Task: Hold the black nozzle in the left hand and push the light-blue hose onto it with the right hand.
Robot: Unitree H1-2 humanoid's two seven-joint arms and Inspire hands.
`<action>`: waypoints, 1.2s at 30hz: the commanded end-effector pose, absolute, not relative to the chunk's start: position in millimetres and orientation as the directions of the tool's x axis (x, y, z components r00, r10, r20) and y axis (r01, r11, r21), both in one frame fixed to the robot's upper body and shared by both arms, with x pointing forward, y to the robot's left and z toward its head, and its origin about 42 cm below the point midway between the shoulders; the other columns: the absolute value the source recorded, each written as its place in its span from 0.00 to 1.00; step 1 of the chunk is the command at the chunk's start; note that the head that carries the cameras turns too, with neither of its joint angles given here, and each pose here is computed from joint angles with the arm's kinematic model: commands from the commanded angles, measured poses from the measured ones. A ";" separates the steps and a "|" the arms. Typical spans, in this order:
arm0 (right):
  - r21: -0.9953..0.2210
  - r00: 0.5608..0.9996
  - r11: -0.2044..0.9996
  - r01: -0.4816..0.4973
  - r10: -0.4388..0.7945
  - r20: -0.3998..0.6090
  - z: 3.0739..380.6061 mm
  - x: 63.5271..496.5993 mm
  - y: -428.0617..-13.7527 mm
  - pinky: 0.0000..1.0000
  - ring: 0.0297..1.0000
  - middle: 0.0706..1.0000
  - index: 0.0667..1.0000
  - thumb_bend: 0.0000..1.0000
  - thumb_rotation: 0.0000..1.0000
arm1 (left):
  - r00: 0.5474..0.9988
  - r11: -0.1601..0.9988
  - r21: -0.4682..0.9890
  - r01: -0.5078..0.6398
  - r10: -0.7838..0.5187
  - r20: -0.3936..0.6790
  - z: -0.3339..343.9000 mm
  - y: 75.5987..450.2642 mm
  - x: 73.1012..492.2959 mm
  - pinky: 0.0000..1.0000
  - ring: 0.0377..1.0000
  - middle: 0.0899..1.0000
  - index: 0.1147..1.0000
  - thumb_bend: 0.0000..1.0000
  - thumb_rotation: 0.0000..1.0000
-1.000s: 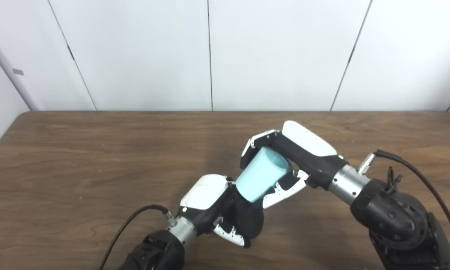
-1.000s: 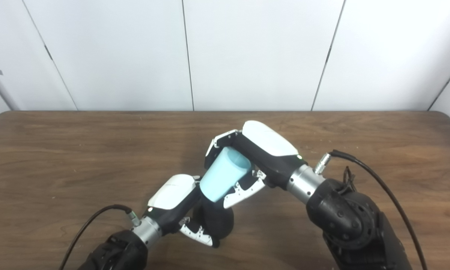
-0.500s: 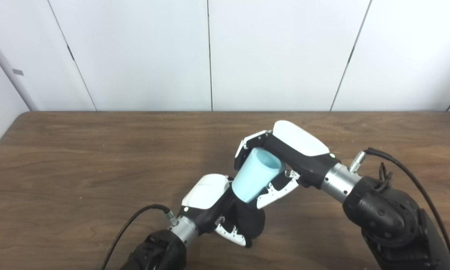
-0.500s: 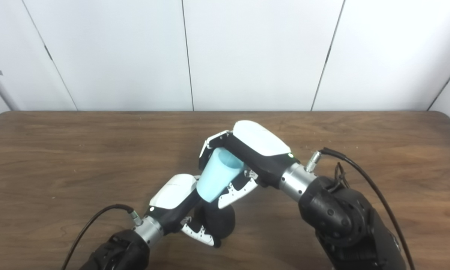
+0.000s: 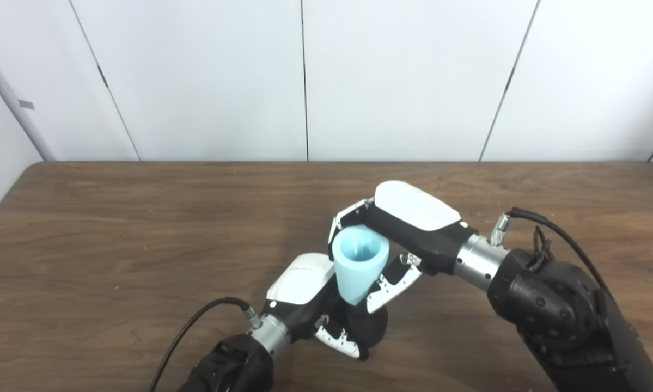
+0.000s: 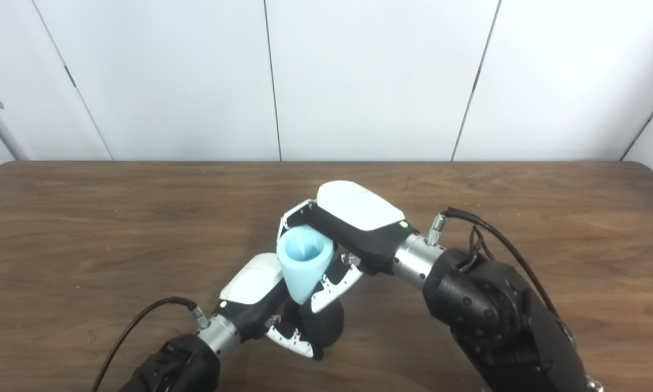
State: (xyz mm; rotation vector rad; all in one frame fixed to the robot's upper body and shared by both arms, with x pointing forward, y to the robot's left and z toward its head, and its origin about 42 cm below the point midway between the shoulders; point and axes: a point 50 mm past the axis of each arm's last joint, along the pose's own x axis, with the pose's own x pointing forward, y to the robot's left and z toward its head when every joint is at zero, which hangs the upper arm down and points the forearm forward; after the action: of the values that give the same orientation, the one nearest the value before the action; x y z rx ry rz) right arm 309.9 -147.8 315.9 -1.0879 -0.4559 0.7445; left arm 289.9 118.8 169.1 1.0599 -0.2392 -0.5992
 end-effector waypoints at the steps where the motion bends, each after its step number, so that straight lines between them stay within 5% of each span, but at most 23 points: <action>1: -0.923 0.607 0.171 -0.346 0.791 -0.081 319.8 306.4 -145.1 0.38 0.43 0.44 0.43 0.50 0.00 | 0.737 0.227 0.797 0.559 -0.577 -0.352 119.6 115.4 266.5 0.87 0.62 0.47 0.40 0.52 0.00; 14: -0.927 0.652 0.124 -0.354 0.743 -0.150 326.9 313.5 -157.1 0.31 0.43 0.47 0.46 0.50 0.00 | 0.738 0.236 0.793 0.561 -0.576 -0.351 118.1 117.5 266.2 0.87 0.61 0.47 0.40 0.52 0.00; 24: -0.914 0.705 0.230 -0.335 0.704 -0.081 300.2 310.4 -157.9 0.30 0.42 0.47 0.45 0.50 0.00 | 0.737 0.235 0.792 0.563 -0.577 -0.352 118.6 119.1 265.2 0.87 0.61 0.47 0.40 0.52 0.00; 36: -0.898 0.695 0.303 -0.319 0.719 -0.004 284.7 309.0 -154.0 0.33 0.40 0.46 0.45 0.50 0.00 | 0.733 0.226 0.793 0.566 -0.579 -0.358 121.4 120.9 265.5 0.87 0.61 0.47 0.40 0.52 0.00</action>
State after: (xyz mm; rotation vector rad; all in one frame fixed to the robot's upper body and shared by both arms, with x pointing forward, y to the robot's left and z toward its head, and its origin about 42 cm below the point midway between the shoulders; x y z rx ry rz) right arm 307.7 -155.9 291.1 -1.0511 -0.4555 0.6805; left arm 287.7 116.7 168.0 1.0496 -0.2368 -0.6046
